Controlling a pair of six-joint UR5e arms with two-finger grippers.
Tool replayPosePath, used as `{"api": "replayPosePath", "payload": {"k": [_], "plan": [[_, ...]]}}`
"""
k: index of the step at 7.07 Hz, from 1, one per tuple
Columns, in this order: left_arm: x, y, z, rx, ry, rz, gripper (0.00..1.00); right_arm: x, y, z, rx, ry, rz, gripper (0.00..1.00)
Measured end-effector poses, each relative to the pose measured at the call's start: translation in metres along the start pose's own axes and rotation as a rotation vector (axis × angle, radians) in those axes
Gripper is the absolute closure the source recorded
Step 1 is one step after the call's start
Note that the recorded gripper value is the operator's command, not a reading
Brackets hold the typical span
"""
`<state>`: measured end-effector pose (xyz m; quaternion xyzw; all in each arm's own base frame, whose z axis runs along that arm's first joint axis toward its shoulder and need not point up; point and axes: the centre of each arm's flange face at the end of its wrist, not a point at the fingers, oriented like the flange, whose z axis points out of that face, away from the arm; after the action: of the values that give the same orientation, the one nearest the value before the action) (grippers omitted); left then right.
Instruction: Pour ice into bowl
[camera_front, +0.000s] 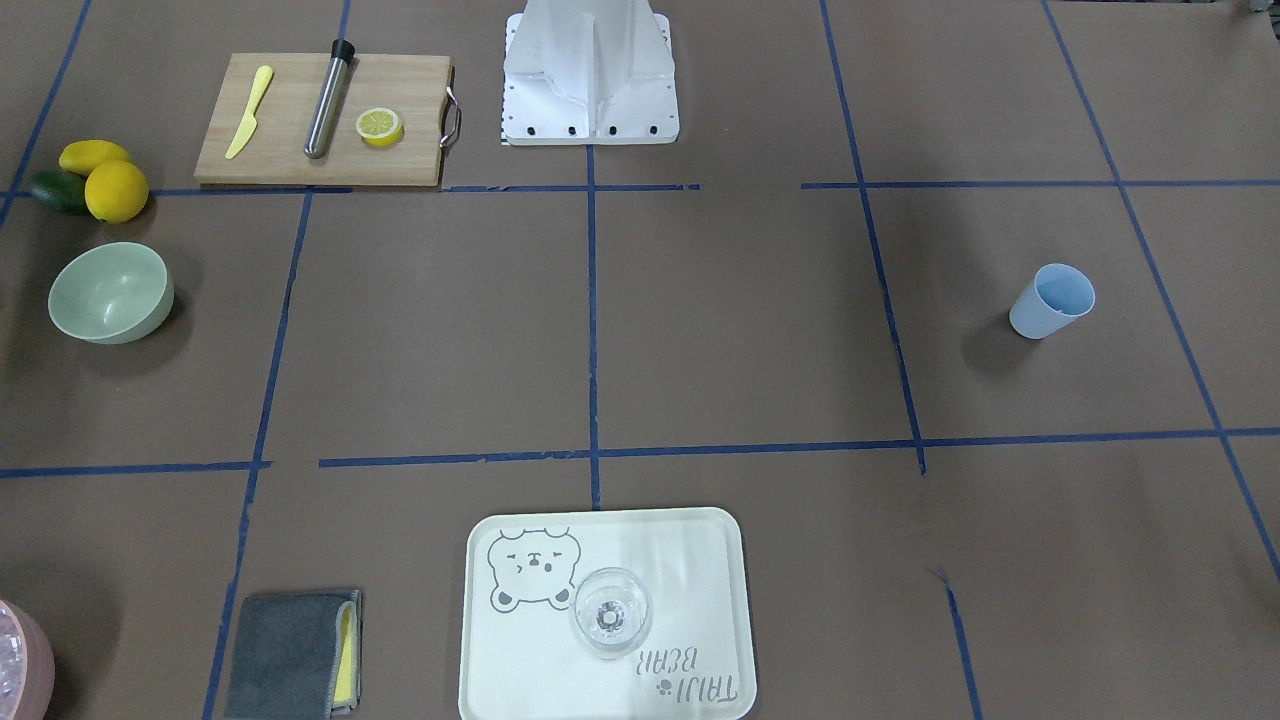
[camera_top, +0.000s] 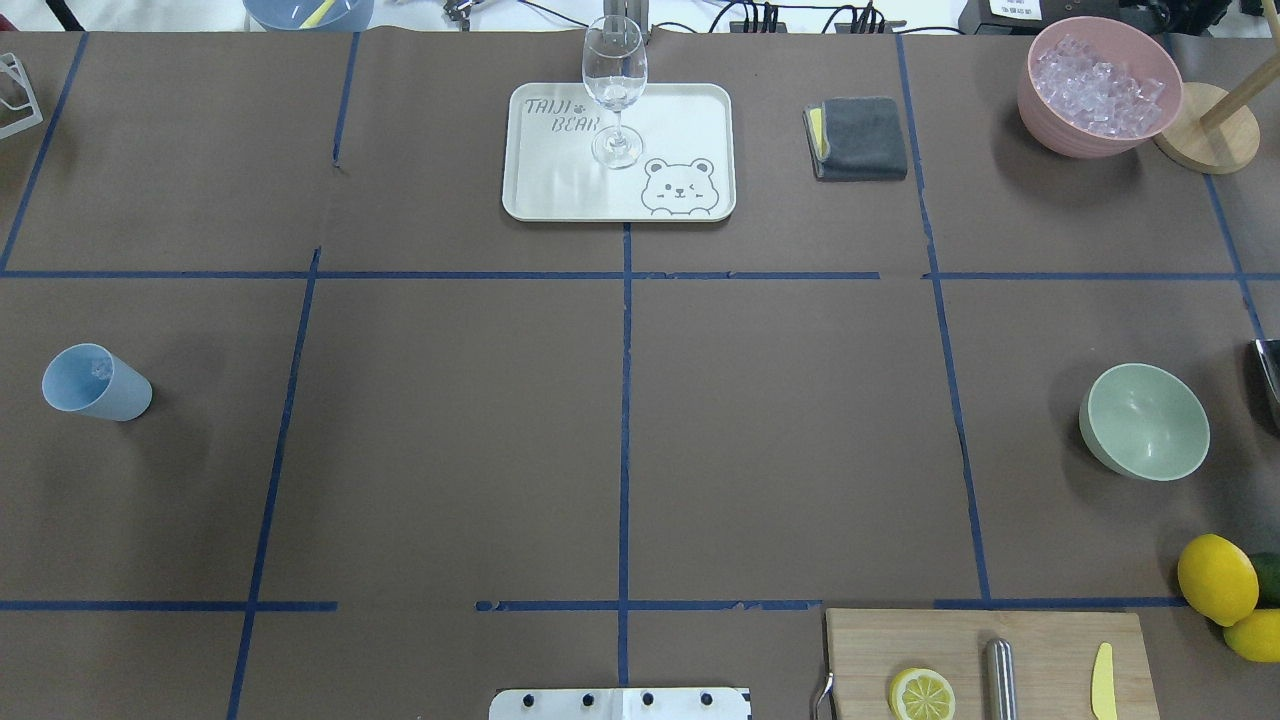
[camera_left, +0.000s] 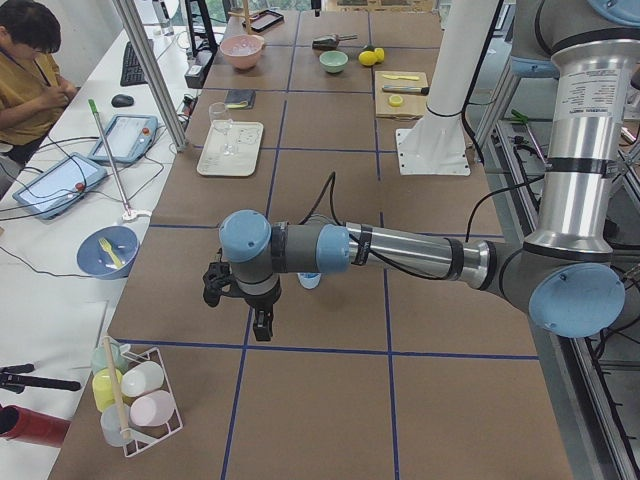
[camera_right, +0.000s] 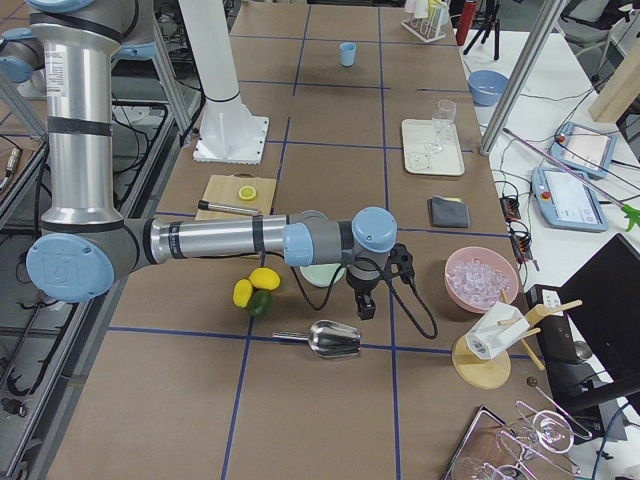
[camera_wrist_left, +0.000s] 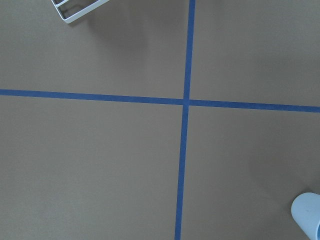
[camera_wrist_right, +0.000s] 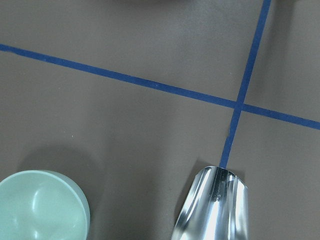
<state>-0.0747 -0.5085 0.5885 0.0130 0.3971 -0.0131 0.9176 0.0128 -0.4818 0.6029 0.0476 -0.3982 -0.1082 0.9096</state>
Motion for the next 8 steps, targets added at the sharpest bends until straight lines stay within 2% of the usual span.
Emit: {"api": "replayPosePath", "payload": {"k": [3,5,6,7,8], "plan": [[0.012,-0.015,-0.004,0.033,0.008,0.111,0.00,0.002,0.001,-0.002,0.009,0.027,-0.002,0.00],[0.025,-0.016,-0.014,0.058,0.004,0.152,0.00,0.004,0.001,-0.003,0.042,0.061,-0.039,0.00],[0.037,-0.019,-0.022,0.078,0.006,0.179,0.00,0.003,0.003,-0.002,0.064,0.058,-0.061,0.00],[0.046,-0.022,-0.025,0.095,0.010,0.204,0.00,0.001,0.005,-0.001,0.082,0.034,-0.072,0.00],[0.050,-0.023,-0.022,0.098,0.012,0.219,0.00,-0.006,0.007,0.004,0.081,-0.012,-0.057,0.00]]}}
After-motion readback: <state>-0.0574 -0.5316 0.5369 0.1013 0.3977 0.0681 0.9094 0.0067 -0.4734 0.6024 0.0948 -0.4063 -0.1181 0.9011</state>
